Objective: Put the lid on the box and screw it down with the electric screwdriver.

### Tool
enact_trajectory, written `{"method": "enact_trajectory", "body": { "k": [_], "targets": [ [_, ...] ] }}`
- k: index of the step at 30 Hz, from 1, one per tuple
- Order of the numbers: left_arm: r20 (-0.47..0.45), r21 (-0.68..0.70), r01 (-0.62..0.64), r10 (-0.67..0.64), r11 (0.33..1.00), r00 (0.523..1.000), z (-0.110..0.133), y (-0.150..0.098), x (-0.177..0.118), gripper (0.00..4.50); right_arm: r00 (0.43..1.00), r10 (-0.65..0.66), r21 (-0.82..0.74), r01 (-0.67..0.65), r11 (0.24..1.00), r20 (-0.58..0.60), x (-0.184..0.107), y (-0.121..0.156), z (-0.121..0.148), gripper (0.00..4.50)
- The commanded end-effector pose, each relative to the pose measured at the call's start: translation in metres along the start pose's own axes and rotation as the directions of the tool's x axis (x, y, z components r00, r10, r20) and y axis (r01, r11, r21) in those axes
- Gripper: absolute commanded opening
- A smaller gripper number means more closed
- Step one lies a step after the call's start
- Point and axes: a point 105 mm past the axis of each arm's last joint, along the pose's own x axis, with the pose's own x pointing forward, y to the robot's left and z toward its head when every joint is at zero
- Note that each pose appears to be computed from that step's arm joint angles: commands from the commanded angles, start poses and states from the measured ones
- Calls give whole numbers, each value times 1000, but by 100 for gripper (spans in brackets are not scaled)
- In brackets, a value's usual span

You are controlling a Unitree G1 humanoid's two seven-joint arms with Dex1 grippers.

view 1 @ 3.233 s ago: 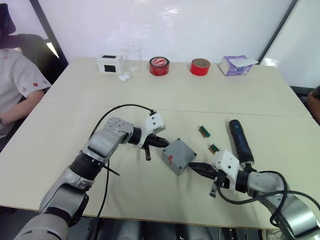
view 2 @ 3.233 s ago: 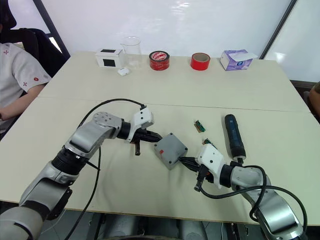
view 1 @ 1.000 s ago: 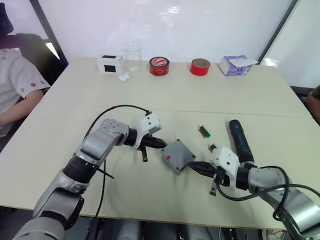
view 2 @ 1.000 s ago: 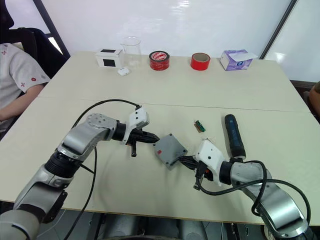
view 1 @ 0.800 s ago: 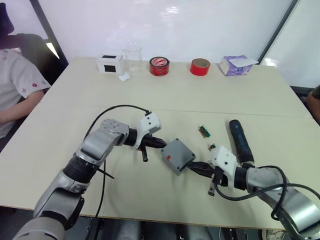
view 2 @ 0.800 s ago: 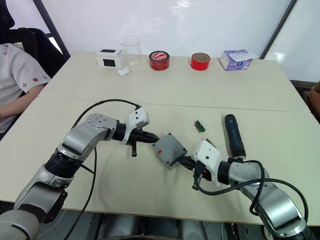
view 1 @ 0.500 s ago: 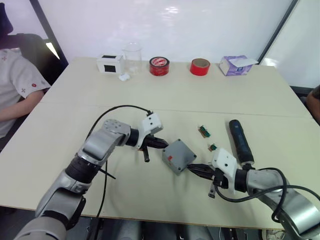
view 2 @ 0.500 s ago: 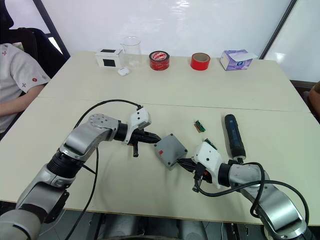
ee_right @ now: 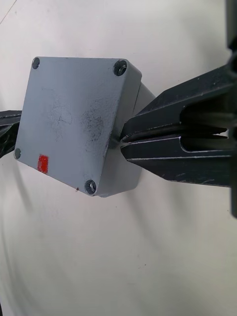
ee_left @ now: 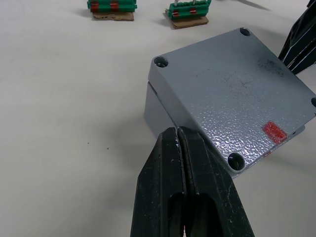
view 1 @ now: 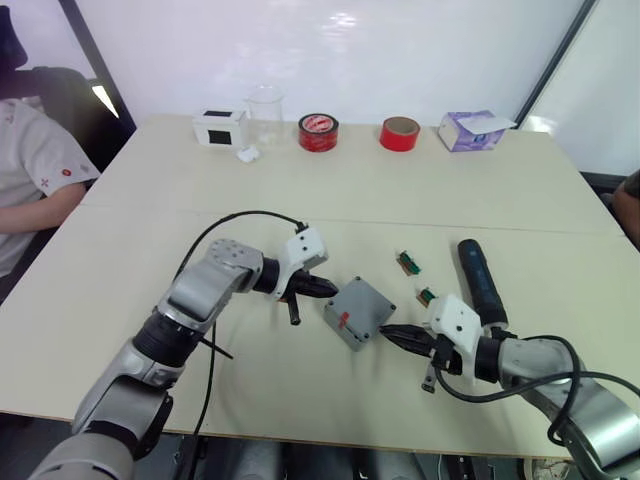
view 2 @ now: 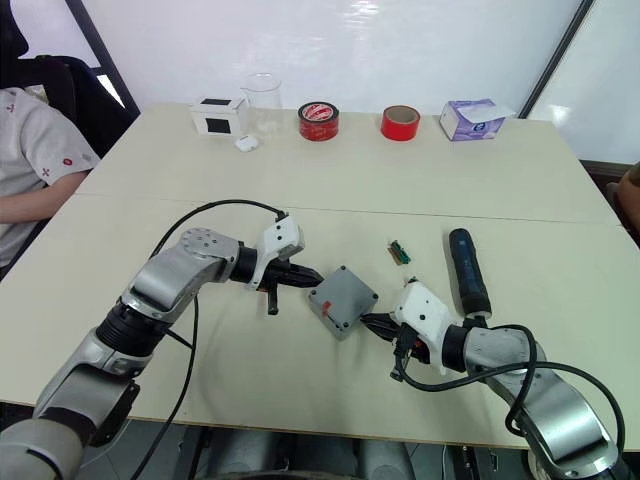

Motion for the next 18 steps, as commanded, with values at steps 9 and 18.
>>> {"method": "enact_trajectory", "body": {
  "k": [9,18],
  "targets": [
    [16,48,34,-35,998,999,9,-5,4,0,999,8,-44,-6,999,50,3,4,16,5],
    [4,47,33,-34,998,999,6,-5,2,0,998,13,-48,-10,999,60,6,8,25,5]
  ]
}}
